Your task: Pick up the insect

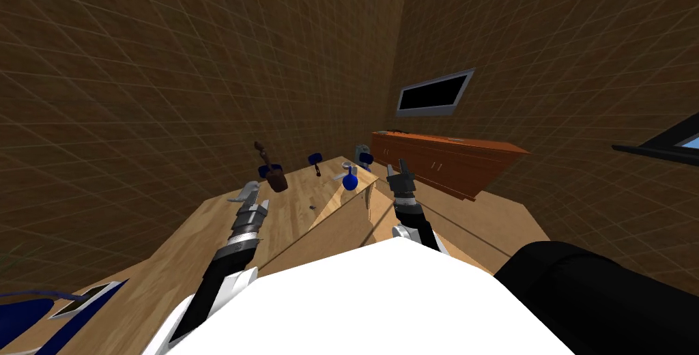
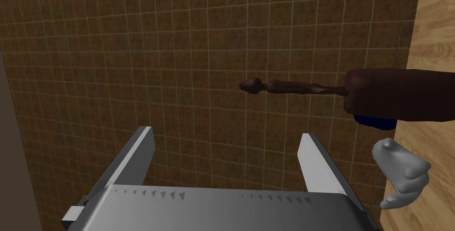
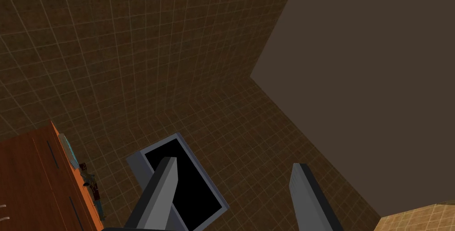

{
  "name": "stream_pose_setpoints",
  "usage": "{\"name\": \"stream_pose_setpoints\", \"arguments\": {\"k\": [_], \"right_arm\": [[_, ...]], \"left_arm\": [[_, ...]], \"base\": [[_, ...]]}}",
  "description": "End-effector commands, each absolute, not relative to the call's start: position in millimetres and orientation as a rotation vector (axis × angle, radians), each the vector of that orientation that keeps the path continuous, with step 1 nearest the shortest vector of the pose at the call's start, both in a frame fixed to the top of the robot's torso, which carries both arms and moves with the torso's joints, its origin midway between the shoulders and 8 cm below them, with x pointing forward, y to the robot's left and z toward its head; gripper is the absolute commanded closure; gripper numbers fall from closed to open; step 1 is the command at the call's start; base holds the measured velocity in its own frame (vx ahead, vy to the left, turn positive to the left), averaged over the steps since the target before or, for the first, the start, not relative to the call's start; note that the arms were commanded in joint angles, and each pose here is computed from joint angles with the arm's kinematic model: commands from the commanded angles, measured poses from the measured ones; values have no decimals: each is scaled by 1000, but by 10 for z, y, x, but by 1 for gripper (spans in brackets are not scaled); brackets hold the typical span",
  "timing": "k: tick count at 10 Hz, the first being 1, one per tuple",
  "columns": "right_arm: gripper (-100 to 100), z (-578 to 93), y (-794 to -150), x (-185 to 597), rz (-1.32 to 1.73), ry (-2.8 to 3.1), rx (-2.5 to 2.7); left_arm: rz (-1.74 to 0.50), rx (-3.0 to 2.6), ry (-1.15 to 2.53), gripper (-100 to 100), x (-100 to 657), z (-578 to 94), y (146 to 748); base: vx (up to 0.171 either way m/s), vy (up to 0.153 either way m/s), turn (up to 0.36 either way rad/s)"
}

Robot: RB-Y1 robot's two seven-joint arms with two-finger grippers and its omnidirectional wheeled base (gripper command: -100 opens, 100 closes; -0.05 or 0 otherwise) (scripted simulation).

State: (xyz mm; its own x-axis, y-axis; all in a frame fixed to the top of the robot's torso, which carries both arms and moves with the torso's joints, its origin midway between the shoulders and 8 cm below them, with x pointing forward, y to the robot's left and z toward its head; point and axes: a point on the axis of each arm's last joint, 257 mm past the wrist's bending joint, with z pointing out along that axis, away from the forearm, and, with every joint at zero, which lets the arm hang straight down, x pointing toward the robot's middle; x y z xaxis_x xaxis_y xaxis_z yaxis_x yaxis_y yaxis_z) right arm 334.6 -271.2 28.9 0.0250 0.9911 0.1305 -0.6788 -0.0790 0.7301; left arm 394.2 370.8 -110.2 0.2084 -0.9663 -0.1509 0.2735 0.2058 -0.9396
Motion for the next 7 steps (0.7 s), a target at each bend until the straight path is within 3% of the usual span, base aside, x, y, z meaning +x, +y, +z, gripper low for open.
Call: {"name": "stream_pose_setpoints", "arguments": {"k": [1,7], "right_arm": [[0,289,-2712,3346,1500,542,752],[0,289,-2712,3346,1500,542,752]], "left_arm": [[-999,-992,978,-100,3955,-1295,3905],[-808,-1124,1055,-100,3897,-1790,4452]], "base": [[-7,-96,-116],[-18,-92,-74]]}}
